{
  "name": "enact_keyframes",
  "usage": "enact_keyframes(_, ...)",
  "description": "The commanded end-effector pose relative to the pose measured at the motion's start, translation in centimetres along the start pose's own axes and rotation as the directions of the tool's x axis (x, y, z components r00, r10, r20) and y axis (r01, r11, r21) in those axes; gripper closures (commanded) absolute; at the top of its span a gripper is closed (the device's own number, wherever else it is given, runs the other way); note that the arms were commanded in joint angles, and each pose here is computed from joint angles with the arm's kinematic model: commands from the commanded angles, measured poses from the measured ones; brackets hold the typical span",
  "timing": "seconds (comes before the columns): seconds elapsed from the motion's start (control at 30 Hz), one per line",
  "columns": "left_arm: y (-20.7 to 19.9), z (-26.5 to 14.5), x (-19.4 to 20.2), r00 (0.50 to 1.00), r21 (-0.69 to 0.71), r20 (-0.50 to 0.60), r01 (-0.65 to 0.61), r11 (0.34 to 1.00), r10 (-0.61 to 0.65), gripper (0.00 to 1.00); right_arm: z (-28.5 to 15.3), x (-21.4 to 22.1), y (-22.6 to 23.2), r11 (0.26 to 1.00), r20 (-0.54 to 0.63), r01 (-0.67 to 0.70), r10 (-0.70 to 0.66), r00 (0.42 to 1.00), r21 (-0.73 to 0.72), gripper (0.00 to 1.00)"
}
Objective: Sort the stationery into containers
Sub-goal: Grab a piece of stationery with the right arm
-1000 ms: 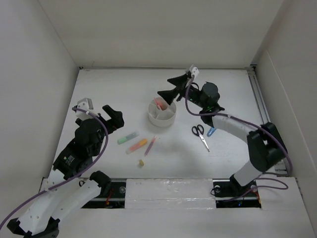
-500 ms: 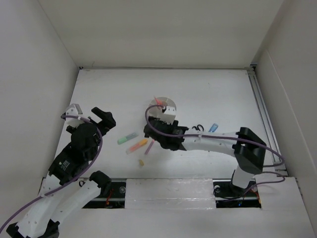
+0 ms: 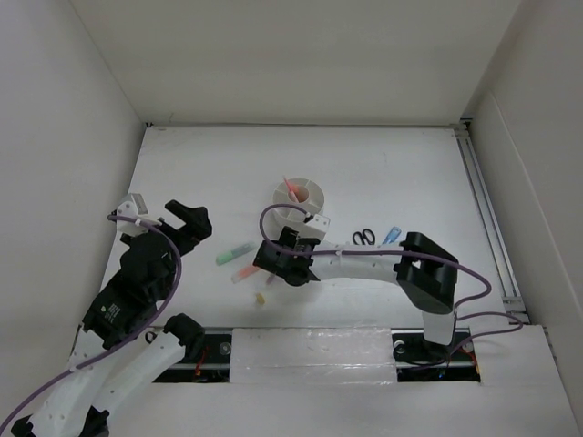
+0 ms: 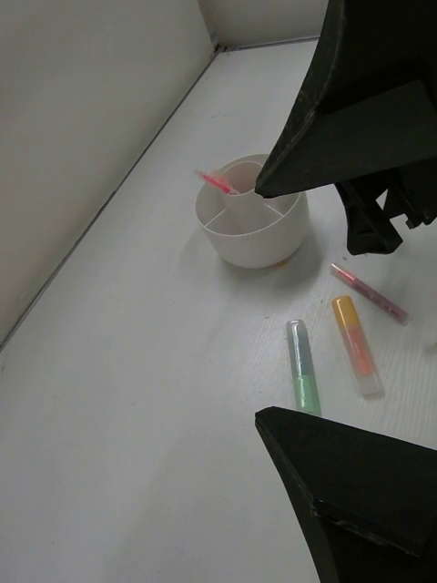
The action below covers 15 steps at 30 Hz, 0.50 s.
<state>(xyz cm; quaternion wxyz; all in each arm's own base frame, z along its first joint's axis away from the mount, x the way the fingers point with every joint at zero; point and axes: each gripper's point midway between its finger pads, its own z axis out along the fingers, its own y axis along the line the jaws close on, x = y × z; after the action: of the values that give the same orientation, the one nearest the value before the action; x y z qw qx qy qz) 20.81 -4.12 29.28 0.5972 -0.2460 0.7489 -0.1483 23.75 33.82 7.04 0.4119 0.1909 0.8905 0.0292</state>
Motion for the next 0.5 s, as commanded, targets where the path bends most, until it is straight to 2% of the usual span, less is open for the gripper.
enact_keyframes(0.0, -1.0, -0.2, -1.2, 0.999, 0.039, 0.031, 0.021, 0.999, -0.022, 0.01, 0.0, -1.4, 2.1, 0.995, 0.008, -0.079, 0.080, 0.997, -0.053, 0.18)
enact_keyframes(0.3, -1.2, -0.7, -1.2, 0.999, 0.077, 0.028, 0.017, 0.997, -0.020, 0.01, 1.5, -0.3, 4.2, 0.995, -0.034, -0.070, 0.068, 0.997, -0.074, 0.23)
enact_keyframes(0.47, -1.2, -0.7, -1.2, 0.999, 0.078, 0.028, 0.017, 0.997, -0.019, 0.01, 2.4, 0.4, 5.2, 0.997, -0.054, -0.048, 0.044, 0.998, -0.063, 0.30)
